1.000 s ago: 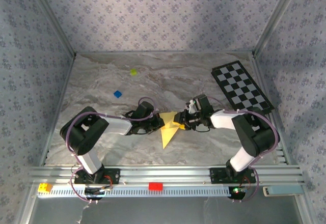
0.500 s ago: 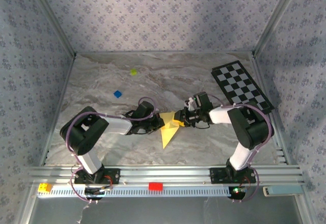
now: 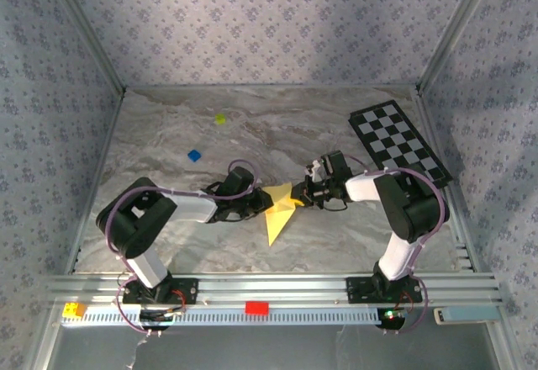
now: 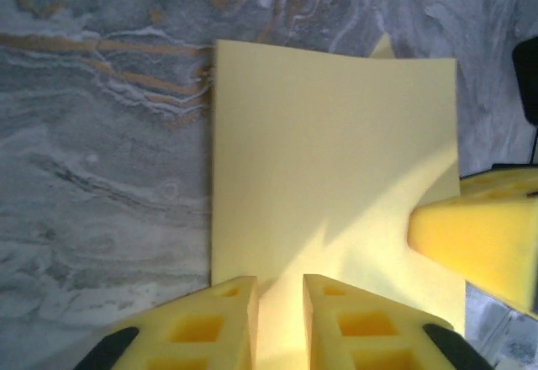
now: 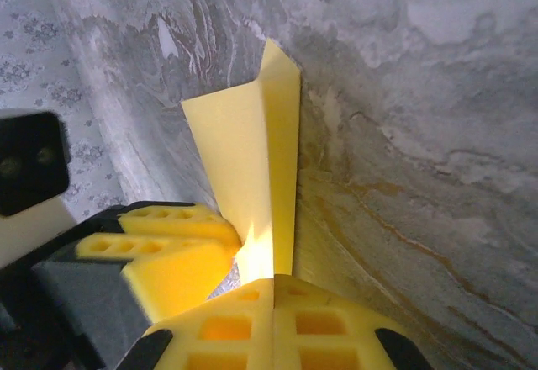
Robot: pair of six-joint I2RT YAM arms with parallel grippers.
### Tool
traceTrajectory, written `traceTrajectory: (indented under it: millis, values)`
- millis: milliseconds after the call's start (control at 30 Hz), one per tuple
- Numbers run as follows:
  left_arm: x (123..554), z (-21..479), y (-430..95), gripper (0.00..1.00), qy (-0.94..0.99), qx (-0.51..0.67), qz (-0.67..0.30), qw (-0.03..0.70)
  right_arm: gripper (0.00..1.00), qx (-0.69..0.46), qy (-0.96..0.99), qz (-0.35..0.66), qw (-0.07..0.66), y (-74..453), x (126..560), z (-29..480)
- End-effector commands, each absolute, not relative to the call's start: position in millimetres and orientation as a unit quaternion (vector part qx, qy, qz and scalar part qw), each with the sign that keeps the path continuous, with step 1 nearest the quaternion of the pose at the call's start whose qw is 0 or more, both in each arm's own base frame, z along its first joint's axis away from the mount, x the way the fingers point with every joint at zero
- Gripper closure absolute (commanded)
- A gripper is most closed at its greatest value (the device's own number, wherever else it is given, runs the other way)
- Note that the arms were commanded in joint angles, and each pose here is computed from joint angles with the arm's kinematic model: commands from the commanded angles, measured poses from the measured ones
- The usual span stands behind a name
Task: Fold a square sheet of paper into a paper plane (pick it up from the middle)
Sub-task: Fold the wing for the fifth time at the center of the table.
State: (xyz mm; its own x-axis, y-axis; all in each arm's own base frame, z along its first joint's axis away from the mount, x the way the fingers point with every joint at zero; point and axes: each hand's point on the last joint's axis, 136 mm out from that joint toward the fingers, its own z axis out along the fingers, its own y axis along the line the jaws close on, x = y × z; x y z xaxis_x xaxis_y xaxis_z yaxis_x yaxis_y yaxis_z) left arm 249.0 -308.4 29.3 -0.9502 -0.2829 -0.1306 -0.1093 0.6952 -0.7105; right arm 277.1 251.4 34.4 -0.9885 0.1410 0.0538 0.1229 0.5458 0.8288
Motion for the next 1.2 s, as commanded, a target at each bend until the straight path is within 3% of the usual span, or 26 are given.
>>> traceTrajectory:
  millis: [0,100,167,367,567,767,1167]
  values:
    - [251.3,54.0,-306.1,0.64,0.913,-0.086,-0.367,0.158,1.0,0.109,0.883,0.455,0.022,240.4,281.2,35.7]
    - [250.5,72.2,-299.2,0.5,0.916,-0.068,-0.342,0.2,1.0,0.148,0.877,0.454,0.041,233.5,286.1,40.0]
    - [247.3,83.1,-295.6,0.48,0.919,-0.046,-0.321,0.224,1.0,0.184,0.873,0.449,0.051,226.6,288.5,41.0]
    - [232.7,93.1,-291.4,0.54,0.925,0.007,-0.274,0.263,1.0,0.259,0.864,0.427,0.062,211.2,286.9,38.4]
    - [222.8,100.5,-294.2,0.58,0.919,0.033,-0.258,0.296,1.0,0.261,0.866,0.421,0.063,209.2,283.0,39.1]
    - [215.5,112.7,-309.9,0.57,0.895,0.102,-0.261,0.348,1.0,0.251,0.868,0.423,0.058,216.5,280.3,41.7]
    - [197.7,111.3,-354.0,0.49,0.896,0.236,-0.183,0.328,1.0,0.243,0.865,0.435,0.064,222.4,281.3,53.0]
